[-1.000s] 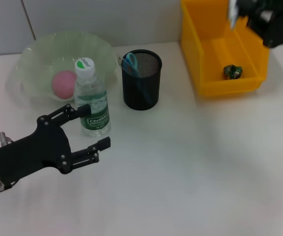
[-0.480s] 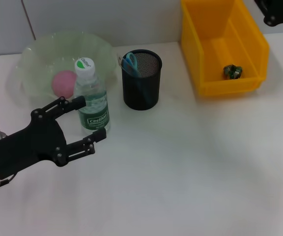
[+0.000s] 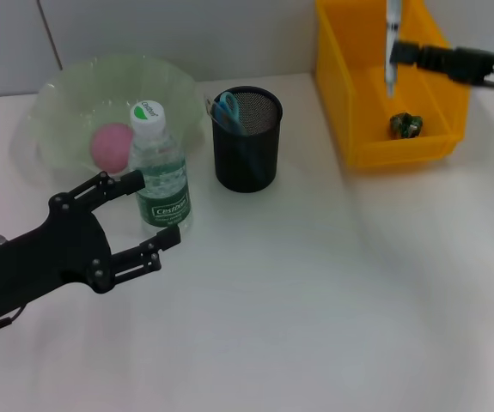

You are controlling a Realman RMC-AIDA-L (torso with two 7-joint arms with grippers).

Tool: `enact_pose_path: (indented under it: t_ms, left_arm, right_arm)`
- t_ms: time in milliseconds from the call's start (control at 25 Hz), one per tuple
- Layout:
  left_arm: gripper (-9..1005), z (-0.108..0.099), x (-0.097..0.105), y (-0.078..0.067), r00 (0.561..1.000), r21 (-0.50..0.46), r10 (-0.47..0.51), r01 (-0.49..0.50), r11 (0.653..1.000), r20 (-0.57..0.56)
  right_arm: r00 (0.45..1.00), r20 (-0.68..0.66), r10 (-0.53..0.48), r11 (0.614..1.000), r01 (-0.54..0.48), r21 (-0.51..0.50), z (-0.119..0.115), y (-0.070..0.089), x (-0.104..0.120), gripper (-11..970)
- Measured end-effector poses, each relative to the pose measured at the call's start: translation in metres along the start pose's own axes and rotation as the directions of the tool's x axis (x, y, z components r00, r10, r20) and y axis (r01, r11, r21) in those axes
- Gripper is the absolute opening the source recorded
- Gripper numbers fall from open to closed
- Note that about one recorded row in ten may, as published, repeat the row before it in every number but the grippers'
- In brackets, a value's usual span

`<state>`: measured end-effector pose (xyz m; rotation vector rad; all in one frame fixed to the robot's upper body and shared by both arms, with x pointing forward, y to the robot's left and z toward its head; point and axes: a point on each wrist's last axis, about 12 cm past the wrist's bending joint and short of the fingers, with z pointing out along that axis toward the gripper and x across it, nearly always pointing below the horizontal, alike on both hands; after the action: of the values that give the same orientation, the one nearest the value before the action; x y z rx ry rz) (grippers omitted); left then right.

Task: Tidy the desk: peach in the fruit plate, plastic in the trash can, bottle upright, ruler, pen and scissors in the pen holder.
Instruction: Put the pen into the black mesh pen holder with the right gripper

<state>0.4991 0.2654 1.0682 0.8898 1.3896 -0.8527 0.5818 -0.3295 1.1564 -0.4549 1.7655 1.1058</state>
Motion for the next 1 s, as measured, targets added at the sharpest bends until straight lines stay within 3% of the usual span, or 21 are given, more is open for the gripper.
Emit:
enact_pose_path:
  t_ms: [120, 160, 240, 320, 360, 400, 520, 560, 600, 680, 720, 760, 800, 840, 920, 960, 1000]
  left_arm:
    - [831, -0.001, 0.000, 0.000, 1.000, -0.003, -0.001, 0.001, 1.000, -0.002]
    - [831, -0.001, 0.001, 0.000, 1.000, -0.004, -0.002, 0.002, 1.000, -0.002]
    - [831, -0.001, 0.002, -0.001, 1.000, -0.005, -0.007, 0.007, 1.000, -0.003]
    - [831, -0.001, 0.003, -0.001, 1.000, -0.007, -0.011, 0.011, 1.000, -0.004]
    - [831, -0.001, 0.004, -0.002, 1.000, -0.008, -0.017, 0.017, 1.000, -0.006]
    - [831, -0.001, 0.005, -0.003, 1.000, -0.009, -0.020, 0.020, 1.000, -0.006]
    - [831, 0.000, 0.007, -0.004, 1.000, -0.010, -0.025, 0.025, 1.000, -0.006]
    - [831, 0.000, 0.007, -0.004, 1.000, -0.009, -0.025, 0.025, 1.000, -0.006]
    - [831, 0.001, 0.007, -0.004, 1.000, -0.009, -0.024, 0.024, 1.000, -0.006]
    - [831, 0.001, 0.007, -0.004, 1.000, -0.010, -0.023, 0.023, 1.000, -0.006]
    - [831, 0.001, 0.008, -0.004, 1.000, -0.011, -0.023, 0.022, 1.000, -0.006]
    - [831, 0.001, 0.008, -0.004, 1.000, -0.012, -0.025, 0.024, 1.000, -0.006]
    - [831, 0.001, 0.008, -0.004, 1.000, -0.013, -0.025, 0.025, 1.000, -0.005]
    - [831, 0.001, 0.008, -0.004, 1.000, -0.013, -0.025, 0.025, 1.000, -0.005]
    - [831, 0.001, 0.008, -0.004, 1.000, -0.015, -0.027, 0.027, 1.000, -0.002]
    - [831, 0.001, 0.008, -0.004, 1.000, -0.017, -0.027, 0.027, 0.999, 0.000]
    - [831, 0.001, 0.008, -0.004, 1.000, -0.017, -0.027, 0.027, 0.999, 0.000]
  right_arm:
    - [0.983, -0.085, -0.161, 0.982, 0.169, 0.085, -0.002, -0.005, -0.002, 108]
    - [0.956, -0.144, -0.256, 0.953, 0.275, 0.129, -0.004, -0.006, -0.008, 108]
    - [0.937, -0.175, -0.302, 0.933, 0.329, 0.146, -0.003, -0.005, -0.011, 108]
    - [0.891, -0.241, -0.384, 0.888, 0.428, 0.168, -0.001, -0.001, -0.017, 108]
    - [0.846, -0.285, -0.451, 0.844, 0.508, 0.172, 0.003, 0.006, -0.023, 108]
    - [0.846, -0.285, -0.451, 0.844, 0.508, 0.172, 0.003, 0.006, -0.023, 108]
    - [0.771, -0.342, -0.536, 0.780, 0.608, 0.148, 0.012, 0.018, -0.032, 108]
    - [0.721, -0.381, -0.579, 0.740, 0.661, 0.126, 0.018, 0.024, -0.037, 108]
    - [0.721, -0.381, -0.579, 0.740, 0.661, 0.126, 0.018, 0.024, -0.037, 108]
    - [0.660, -0.437, -0.611, 0.691, 0.714, 0.113, 0.024, 0.025, -0.039, 108]
    - [0.624, -0.470, -0.624, 0.663, 0.741, 0.104, 0.026, 0.025, -0.040, 108]
    - [0.555, -0.526, -0.645, 0.609, 0.789, 0.086, 0.031, 0.024, -0.041, 108]
    - [0.555, -0.526, -0.645, 0.609, 0.789, 0.086, 0.031, 0.024, -0.041, 108]
    - [0.525, -0.544, -0.655, 0.585, 0.807, 0.075, 0.033, 0.024, -0.042, 108]
    - [0.454, -0.572, -0.683, 0.526, 0.849, 0.047, 0.036, 0.025, -0.047, 108]
    - [0.387, -0.592, -0.707, 0.468, 0.883, 0.018, 0.040, 0.027, -0.052, 108]
    - [0.360, -0.600, -0.714, 0.446, 0.895, 0.006, 0.042, 0.028, -0.054, 108]
